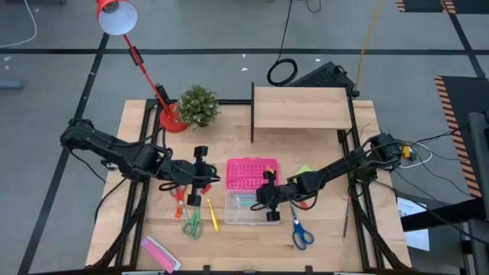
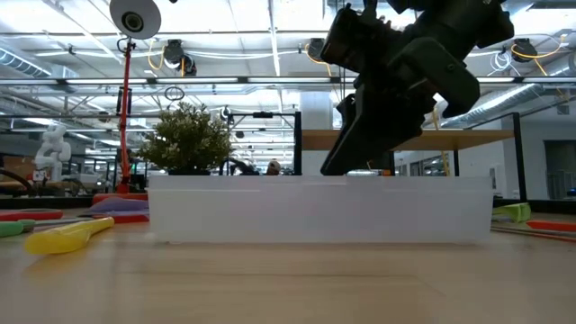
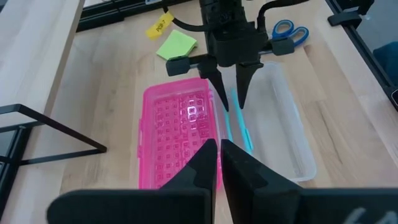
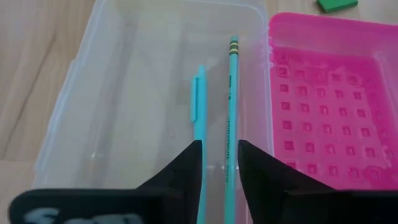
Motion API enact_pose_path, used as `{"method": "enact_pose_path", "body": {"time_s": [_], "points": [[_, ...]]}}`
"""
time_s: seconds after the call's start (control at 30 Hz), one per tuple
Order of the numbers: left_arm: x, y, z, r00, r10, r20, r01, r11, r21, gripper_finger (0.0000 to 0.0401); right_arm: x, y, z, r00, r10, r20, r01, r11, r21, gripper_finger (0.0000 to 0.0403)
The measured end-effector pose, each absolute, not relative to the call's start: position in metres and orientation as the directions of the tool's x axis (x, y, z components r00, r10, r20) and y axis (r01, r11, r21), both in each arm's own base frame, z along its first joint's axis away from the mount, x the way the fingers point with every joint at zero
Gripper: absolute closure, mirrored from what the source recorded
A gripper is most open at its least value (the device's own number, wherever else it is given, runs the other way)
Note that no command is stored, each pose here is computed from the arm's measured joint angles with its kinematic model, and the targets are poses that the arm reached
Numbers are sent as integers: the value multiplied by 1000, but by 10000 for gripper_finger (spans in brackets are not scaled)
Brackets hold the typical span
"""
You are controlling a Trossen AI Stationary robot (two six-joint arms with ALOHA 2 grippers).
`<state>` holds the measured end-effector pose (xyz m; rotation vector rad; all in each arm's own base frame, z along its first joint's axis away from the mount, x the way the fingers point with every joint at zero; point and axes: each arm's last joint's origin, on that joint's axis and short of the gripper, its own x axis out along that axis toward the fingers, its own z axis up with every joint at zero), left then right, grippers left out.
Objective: Pack school essentials
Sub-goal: Put the black pencil into the pink supply box
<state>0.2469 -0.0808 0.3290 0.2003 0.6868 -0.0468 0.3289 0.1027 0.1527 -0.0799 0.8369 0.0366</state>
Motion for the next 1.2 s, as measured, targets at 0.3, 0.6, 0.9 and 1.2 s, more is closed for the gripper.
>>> {"method": "enact_pose_path", "body": {"time_s": [0.3, 0.6, 0.9, 1.2], "points": [[247, -81, 329, 771, 23, -636, 110, 980, 168, 375, 325, 103, 166, 684, 47, -728, -76, 997, -7, 285], [247, -81, 329, 771, 22, -637, 97, 984, 150, 375, 312, 106, 188, 683, 80, -726, -41, 997, 71, 286], [247, -81, 329, 773, 21, -634, 99, 983, 153, 375, 279, 121, 202, 618, -2, -786, 188, 971, 145, 287], [246, -82, 328, 769, 17, -639, 109, 982, 157, 375, 239, 140, 209, 521, -85, -849, 548, 796, 257, 287]]}}
